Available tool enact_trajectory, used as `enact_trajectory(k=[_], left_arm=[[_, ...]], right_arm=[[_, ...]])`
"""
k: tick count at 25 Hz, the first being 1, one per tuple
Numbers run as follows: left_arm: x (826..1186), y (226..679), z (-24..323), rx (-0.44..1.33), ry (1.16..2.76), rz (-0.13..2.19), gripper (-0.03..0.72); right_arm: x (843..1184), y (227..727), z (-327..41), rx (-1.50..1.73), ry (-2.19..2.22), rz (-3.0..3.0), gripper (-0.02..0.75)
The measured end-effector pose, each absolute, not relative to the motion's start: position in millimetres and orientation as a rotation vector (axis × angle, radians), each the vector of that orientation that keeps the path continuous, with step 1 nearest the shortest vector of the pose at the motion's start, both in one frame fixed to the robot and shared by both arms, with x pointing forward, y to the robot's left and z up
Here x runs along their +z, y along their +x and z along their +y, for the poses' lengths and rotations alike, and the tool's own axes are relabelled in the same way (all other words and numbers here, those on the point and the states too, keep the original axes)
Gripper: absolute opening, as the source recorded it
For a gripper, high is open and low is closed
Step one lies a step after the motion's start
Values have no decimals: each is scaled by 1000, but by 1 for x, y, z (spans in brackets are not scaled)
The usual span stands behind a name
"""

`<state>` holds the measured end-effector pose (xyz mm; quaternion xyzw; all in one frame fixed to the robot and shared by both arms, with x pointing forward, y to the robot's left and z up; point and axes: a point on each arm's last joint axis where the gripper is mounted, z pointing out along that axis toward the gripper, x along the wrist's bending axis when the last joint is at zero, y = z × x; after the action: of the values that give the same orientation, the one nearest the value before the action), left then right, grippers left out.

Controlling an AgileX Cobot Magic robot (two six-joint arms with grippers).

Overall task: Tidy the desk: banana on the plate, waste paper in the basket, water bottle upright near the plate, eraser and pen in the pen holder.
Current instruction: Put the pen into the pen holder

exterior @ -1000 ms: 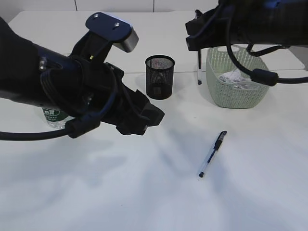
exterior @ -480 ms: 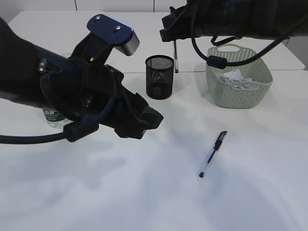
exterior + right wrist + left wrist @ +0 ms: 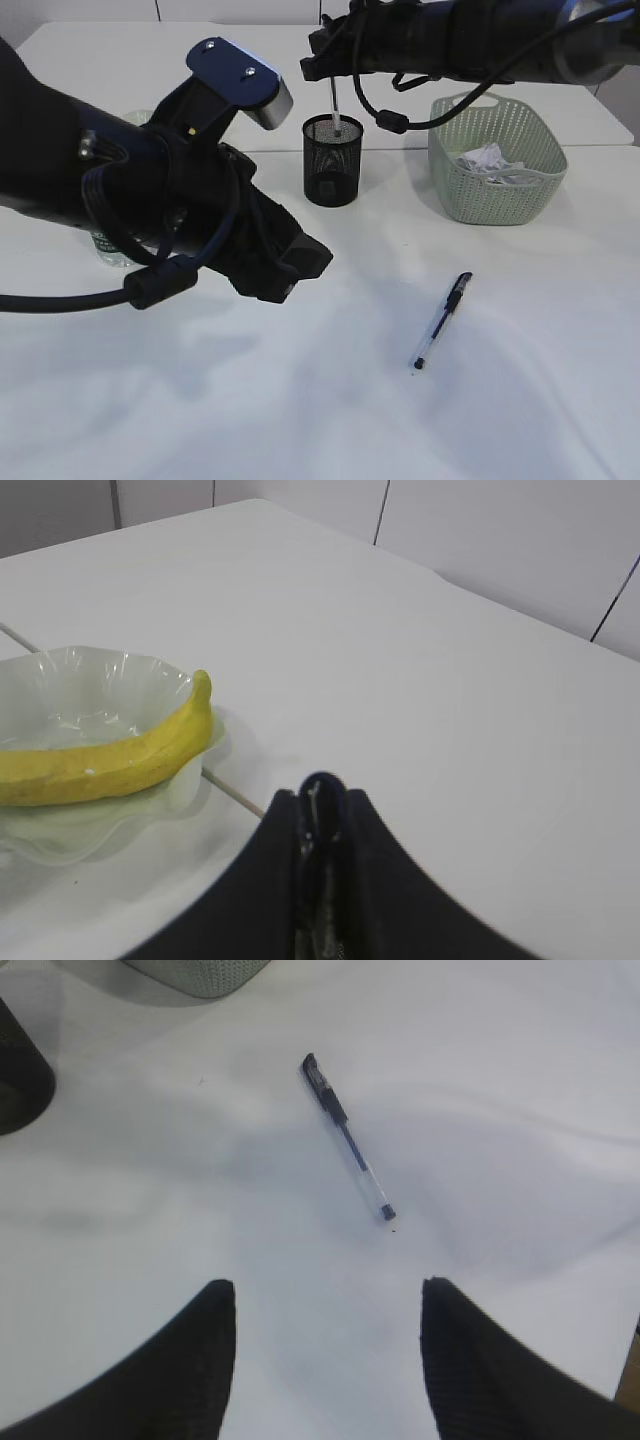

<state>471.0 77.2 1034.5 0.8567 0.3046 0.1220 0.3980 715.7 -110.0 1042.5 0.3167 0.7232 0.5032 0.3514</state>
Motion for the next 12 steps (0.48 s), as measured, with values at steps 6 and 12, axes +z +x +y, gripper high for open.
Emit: enact_trajectory(k=[6,12], left_arm=[[1034,471,77,311,2171,769,425],[1034,471,77,312,2172,767,425]], right_arm=[[1032,732,-108,1289,830,1857,54],[1009,738,-108,1265,856,1891,54]])
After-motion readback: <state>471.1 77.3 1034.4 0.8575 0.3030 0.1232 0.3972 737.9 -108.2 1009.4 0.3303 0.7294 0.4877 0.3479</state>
